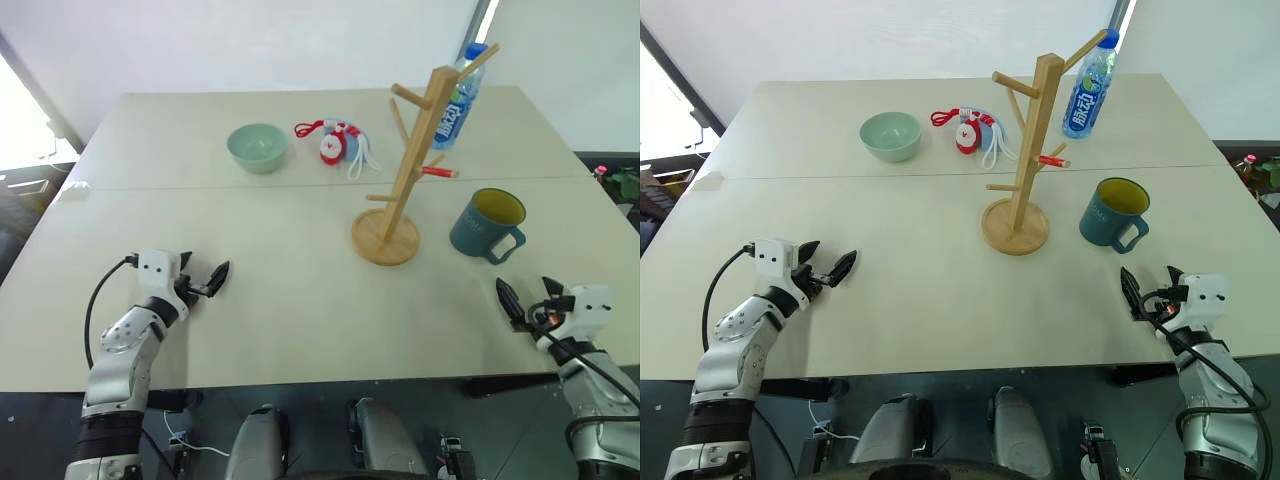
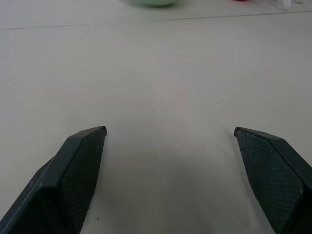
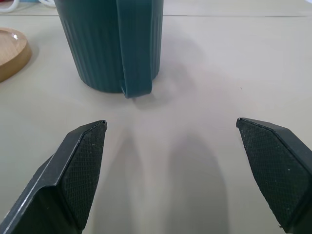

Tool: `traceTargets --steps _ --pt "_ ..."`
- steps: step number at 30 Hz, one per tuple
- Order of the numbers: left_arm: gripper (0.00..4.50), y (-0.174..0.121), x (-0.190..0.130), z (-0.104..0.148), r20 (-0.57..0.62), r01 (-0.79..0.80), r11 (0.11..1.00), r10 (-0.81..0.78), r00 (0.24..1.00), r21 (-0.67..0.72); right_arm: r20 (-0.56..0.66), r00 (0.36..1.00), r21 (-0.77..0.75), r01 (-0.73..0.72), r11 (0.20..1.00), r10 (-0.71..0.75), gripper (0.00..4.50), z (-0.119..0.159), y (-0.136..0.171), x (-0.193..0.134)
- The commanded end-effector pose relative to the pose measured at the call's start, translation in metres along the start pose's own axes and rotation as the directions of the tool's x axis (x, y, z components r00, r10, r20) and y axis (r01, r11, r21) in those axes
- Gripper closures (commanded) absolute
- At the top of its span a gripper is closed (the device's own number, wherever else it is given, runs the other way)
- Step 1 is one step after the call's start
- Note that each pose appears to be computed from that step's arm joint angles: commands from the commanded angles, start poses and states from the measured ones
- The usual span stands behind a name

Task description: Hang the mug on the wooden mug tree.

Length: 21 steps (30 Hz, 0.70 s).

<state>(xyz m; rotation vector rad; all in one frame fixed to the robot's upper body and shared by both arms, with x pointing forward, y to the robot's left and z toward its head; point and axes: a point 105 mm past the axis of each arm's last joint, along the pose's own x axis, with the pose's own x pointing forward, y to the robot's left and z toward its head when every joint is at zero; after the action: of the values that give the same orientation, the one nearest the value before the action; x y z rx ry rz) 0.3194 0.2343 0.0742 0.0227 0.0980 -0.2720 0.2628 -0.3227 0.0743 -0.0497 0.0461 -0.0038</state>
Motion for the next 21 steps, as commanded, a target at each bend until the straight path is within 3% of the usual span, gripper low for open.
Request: traceTargets --steps 1,11,16,21 --pt "0.0 0.003 -0.001 0.007 0.032 -0.009 1.0 0.009 0.999 0.009 0.033 0.999 -0.025 0.007 1.0 -0.006 0.08 0.01 -0.004 0.0" --pt "0.0 -0.01 0.005 0.013 0.044 0.051 0.999 -0.051 0.998 -0.001 0.039 0.999 -0.03 -0.003 1.0 0.004 0.08 0.012 0.001 -0.003" --pt "0.0 -0.044 0.007 0.022 0.059 0.233 0.972 -0.234 0.97 0.018 0.039 0.999 -0.033 -0.02 0.999 0.022 0.08 0.014 0.007 -0.004" --pt "0.0 -0.094 0.005 0.037 0.092 0.462 0.886 -0.464 0.881 0.038 0.05 0.998 -0.048 -0.044 0.998 0.046 0.08 0.019 0.013 -0.004"
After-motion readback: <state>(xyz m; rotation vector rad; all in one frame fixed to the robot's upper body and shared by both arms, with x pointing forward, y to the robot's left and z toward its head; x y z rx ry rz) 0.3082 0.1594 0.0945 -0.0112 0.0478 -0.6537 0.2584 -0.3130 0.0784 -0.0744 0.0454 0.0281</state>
